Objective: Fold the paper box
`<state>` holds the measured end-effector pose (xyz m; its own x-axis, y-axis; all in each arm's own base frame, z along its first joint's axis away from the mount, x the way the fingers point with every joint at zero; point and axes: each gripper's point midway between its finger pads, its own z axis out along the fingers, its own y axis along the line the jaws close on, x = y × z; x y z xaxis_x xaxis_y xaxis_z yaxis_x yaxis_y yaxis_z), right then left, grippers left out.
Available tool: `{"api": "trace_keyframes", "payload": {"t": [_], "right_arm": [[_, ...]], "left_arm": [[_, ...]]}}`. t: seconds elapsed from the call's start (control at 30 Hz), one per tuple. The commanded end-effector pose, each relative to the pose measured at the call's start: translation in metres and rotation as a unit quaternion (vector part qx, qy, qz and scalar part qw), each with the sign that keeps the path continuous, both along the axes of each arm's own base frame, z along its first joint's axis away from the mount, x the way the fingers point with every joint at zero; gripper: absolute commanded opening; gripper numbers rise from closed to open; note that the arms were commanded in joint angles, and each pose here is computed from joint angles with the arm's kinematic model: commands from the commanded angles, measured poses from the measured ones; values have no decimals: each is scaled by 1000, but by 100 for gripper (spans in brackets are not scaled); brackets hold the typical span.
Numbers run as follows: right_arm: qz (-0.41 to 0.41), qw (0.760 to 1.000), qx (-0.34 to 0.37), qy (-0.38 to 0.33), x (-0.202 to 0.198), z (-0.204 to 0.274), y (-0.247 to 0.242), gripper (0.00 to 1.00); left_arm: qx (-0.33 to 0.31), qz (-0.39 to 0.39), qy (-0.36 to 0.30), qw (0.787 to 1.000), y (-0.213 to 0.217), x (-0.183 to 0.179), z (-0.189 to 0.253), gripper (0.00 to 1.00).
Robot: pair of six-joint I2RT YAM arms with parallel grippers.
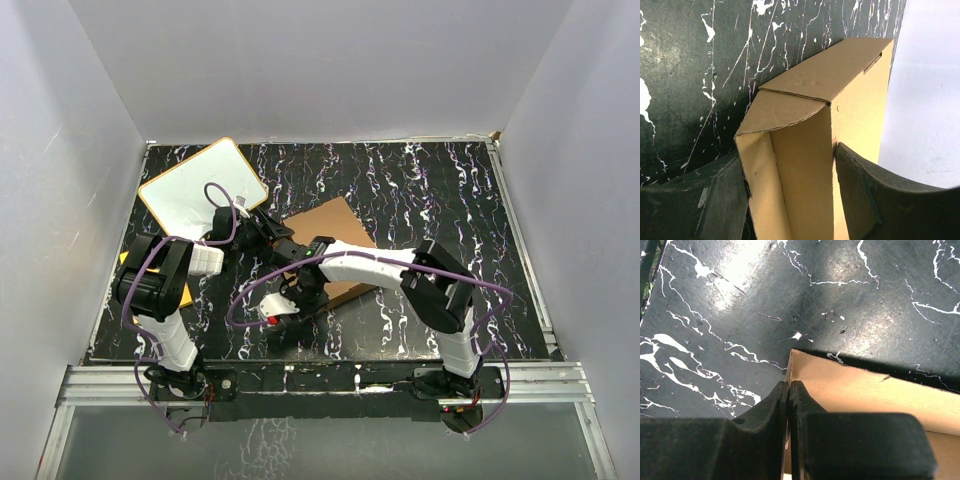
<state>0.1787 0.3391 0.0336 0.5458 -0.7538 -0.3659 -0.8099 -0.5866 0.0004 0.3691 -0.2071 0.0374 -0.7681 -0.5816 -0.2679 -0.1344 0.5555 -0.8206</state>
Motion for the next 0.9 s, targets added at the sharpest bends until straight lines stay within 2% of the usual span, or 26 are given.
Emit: {"api": "trace_keyframes", "payload": {"t": [0.0, 0.4, 0.87], "right_arm": [[3, 1000, 12, -26, 16, -5, 11, 8], [-9, 999, 20, -30, -4, 3, -1, 8], [-50, 996, 48, -63, 7, 10, -1, 8]], "left_arm": [[89, -12, 151, 984, 23, -66, -83, 59], [87, -14, 152, 984, 22, -65, -84, 59], [88, -14, 152, 984, 22, -64, -84, 59]]}}
